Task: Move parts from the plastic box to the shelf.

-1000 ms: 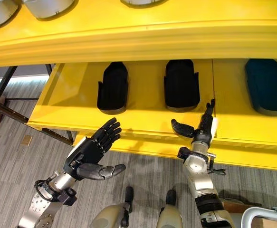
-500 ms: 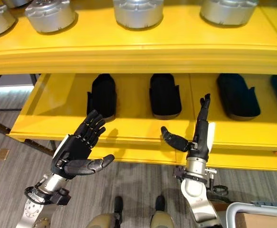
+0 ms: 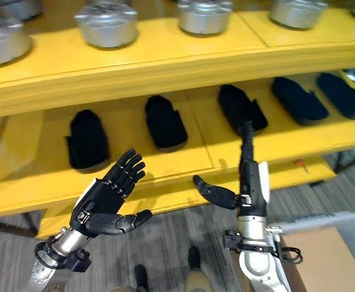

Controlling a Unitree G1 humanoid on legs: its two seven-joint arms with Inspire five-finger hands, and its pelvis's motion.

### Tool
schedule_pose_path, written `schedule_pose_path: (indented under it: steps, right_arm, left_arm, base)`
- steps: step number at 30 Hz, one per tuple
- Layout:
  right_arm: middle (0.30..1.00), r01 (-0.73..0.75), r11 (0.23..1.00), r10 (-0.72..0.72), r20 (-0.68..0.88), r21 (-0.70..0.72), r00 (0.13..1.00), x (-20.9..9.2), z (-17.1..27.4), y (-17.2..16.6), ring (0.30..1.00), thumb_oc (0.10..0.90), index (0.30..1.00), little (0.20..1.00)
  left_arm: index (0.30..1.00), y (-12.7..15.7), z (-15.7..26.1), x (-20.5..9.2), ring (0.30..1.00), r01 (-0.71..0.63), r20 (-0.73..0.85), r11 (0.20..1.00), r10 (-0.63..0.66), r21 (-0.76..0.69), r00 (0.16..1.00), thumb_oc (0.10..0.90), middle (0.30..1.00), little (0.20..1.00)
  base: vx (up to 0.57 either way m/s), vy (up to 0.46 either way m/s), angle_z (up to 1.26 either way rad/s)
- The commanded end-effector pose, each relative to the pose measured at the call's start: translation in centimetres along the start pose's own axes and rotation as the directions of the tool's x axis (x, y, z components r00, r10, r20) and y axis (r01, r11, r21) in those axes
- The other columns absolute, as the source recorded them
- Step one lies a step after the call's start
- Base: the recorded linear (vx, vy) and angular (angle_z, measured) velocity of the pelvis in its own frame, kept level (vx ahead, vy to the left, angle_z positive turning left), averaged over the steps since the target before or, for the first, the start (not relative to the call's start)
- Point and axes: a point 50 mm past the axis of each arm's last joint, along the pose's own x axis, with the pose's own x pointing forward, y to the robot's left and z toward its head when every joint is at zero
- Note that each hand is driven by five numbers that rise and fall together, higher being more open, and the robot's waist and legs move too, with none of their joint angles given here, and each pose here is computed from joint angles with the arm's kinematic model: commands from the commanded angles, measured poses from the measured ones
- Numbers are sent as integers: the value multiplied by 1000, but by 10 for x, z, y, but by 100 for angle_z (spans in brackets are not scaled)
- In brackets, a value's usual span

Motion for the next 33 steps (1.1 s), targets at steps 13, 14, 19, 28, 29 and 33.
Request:
schedule_pose_path:
  steps: [13, 14, 19, 28, 29, 33]
  right_arm:
    - [1000, -31, 997, 15, 227, 68, 974, 30, 34, -12, 1000, 900, 1000, 1000]
    - [1000, -38, 997, 21, 230, 69, 973, 32, 34, -10, 1000, 900, 1000, 1000]
    - [1000, -43, 997, 26, 249, 64, 968, 39, 37, -5, 1000, 900, 1000, 1000]
    - [1000, -2, 1000, 4, 178, -12, 984, 39, 31, -27, 1000, 900, 1000, 1000]
    - [1000, -8, 999, 17, 188, -48, 982, 37, 33, -28, 1000, 900, 1000, 1000]
    - [1000, -17, 997, 31, 193, -72, 981, 33, 35, -31, 1000, 900, 1000, 1000]
  left_arm:
    - [1000, 0, 32, 17, 1000, 84, 202, 994, -96, 67, 975, 900, 1000, 1000]
    - [1000, 0, 32, 17, 1000, 76, 205, 995, -88, 67, 975, 900, 1000, 1000]
    - [1000, 0, 31, 18, 1000, 51, 205, 996, -65, 72, 977, 900, 1000, 1000]
    - [1000, 6, 23, 12, 1000, -37, 91, 998, 32, 51, 995, 900, 1000, 1000]
    - [1000, 8, 25, 13, 1000, -46, 95, 998, 42, 40, 995, 900, 1000, 1000]
    - [1000, 9, 26, 17, 1000, -65, 105, 997, 61, 41, 993, 900, 1000, 1000]
  base:
    - [-57, -106, -46]
    - [-73, -201, -84]
    - [-85, -223, -71]
    - [-62, -262, -43]
    - [-23, -266, -22]
    - [-28, -218, -35]
